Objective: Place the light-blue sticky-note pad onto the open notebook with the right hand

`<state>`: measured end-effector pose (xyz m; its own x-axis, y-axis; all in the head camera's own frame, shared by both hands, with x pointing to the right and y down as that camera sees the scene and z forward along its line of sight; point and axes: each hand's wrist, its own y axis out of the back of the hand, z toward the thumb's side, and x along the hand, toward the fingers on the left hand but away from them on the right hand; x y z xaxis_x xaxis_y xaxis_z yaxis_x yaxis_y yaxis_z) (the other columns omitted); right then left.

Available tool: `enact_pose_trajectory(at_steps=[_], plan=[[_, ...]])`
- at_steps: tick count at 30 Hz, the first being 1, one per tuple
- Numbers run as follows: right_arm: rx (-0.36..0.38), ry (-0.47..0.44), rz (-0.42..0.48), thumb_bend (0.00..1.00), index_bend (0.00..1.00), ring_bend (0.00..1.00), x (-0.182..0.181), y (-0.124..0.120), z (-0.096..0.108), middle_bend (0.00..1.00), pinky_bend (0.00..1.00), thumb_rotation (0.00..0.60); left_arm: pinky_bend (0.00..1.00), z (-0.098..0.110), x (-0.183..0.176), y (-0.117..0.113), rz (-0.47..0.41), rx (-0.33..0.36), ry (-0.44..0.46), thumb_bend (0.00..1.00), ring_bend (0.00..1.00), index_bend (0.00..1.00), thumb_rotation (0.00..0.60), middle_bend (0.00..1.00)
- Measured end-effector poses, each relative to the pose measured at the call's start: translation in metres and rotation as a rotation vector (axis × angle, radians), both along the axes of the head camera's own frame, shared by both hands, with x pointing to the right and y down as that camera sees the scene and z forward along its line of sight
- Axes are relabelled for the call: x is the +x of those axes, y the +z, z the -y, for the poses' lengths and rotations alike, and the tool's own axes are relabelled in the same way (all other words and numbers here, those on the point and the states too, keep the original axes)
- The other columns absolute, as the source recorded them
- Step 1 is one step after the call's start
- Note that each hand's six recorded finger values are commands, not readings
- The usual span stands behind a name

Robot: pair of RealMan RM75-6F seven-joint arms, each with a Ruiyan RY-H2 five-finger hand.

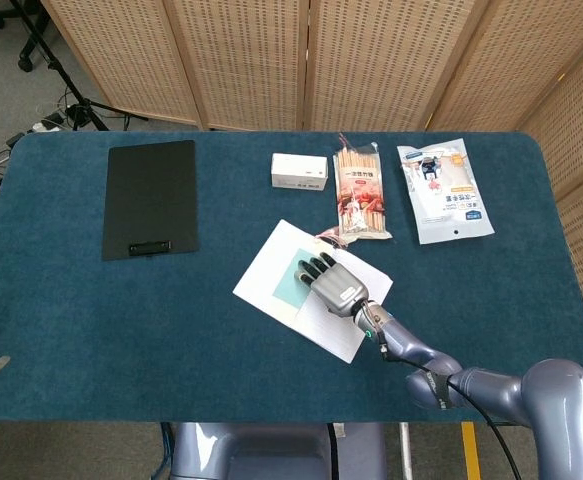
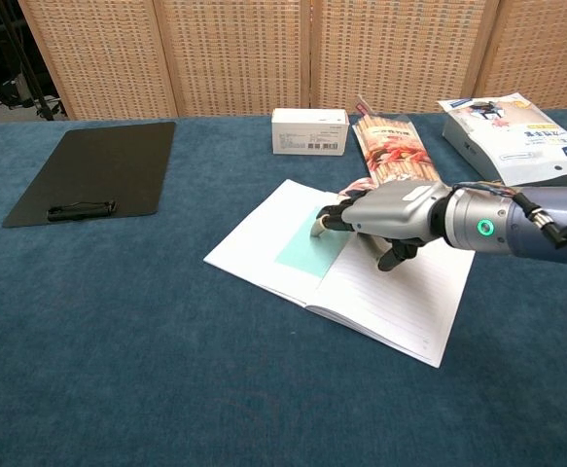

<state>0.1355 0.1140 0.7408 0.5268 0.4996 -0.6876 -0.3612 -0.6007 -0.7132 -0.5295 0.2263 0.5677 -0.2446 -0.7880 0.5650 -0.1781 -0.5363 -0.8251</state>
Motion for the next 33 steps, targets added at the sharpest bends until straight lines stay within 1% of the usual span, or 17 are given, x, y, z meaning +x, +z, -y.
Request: enact_pose_trajectory(at_steps=[11, 23, 33], plan=[[0.004, 0.009, 0.006, 1.00, 0.08, 0.00, 0.0006, 0.0016, -0.0002, 0.00, 0.05, 0.600, 0.00, 0.0012, 0.0005, -0.0009, 0.000, 0.000, 0.000, 0.00, 0.00, 0.00, 0.600, 0.00], [0.013, 0.000, 0.012, 1.00, 0.08, 0.00, -0.0029, 0.0021, -0.0056, 0.00, 0.05, 0.600, 0.00, -0.0001, -0.0002, -0.0002, 0.001, -0.002, -0.002, 0.00, 0.00, 0.00, 0.600, 0.00], [0.029, 0.014, 0.021, 1.00, 0.08, 0.00, -0.0031, -0.0004, 0.0002, 0.00, 0.05, 0.600, 0.00, 0.0007, -0.0003, -0.0003, 0.001, -0.001, -0.001, 0.00, 0.00, 0.00, 0.600, 0.00]])
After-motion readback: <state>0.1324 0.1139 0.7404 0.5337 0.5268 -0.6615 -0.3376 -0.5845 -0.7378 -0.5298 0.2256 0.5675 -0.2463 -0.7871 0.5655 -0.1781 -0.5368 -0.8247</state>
